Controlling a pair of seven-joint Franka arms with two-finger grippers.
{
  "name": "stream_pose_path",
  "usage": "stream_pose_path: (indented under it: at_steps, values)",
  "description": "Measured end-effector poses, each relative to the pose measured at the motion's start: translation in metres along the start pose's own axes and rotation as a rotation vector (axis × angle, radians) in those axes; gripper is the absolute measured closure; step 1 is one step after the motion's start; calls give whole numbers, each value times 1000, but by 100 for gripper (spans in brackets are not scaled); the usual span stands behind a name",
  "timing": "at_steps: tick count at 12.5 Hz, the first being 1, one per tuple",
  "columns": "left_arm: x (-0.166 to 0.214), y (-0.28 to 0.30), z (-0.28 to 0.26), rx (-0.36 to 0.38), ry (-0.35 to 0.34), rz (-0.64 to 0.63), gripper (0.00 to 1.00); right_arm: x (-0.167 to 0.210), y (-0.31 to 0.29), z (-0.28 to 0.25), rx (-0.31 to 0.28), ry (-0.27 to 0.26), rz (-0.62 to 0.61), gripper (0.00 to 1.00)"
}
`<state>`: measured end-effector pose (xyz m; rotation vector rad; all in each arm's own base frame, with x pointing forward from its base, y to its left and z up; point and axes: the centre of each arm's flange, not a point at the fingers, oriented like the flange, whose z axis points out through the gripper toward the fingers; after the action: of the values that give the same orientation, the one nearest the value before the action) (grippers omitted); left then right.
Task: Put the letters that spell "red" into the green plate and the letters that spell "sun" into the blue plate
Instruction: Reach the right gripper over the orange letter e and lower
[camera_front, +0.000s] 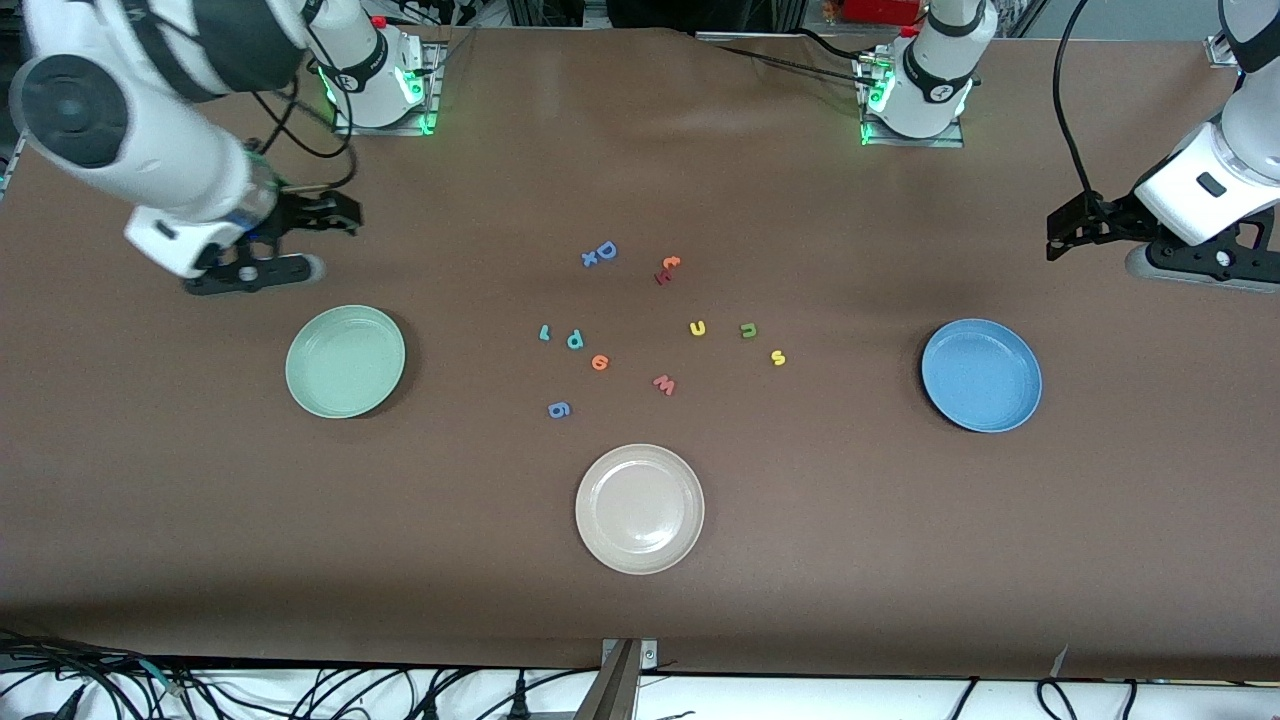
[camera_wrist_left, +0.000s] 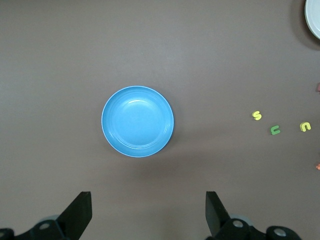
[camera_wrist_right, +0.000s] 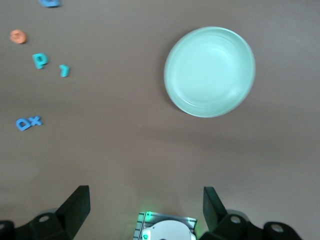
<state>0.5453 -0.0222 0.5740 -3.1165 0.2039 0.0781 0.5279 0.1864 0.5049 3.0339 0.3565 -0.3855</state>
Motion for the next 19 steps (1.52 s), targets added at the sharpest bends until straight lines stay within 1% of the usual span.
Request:
stream_pose_path:
  at_steps: [3, 4, 6, 8, 9, 11, 12, 15, 17, 18, 19]
  values:
    - [1, 1, -3, 1, 11, 1, 0, 16, -80, 21, -23, 37, -125, 0]
    - [1, 1, -5, 2, 20, 1, 0, 24, -107, 29, -21, 46, -163, 0]
    - [3, 0, -9, 3, 39, 0, 0, 49, -153, 43, 11, 65, -214, 0]
    - [4, -1, -11, 5, 55, -1, 0, 81, -184, 71, 27, 86, -242, 0]
    - [5, -1, -12, 5, 57, -1, 0, 95, -200, 90, 36, 112, -257, 0]
    - [4, -5, -12, 5, 58, -9, 0, 118, -233, 129, 57, 191, -289, 0]
    - [4, -10, -11, 4, 57, -18, 0, 126, -243, 145, 65, 216, -297, 0]
    - [6, -18, -5, 2, 46, -31, 0, 131, -266, 179, 58, 220, -330, 0]
    - [11, -17, 5, -1, 27, -26, 0, 131, -281, 197, 51, 254, -357, 21]
    - [15, -16, 14, -3, 10, -23, 0, 132, -283, 204, 50, 263, -361, 34]
    - [20, -14, 25, -6, -9, -19, 0, 133, -281, 214, 43, 260, -366, 47]
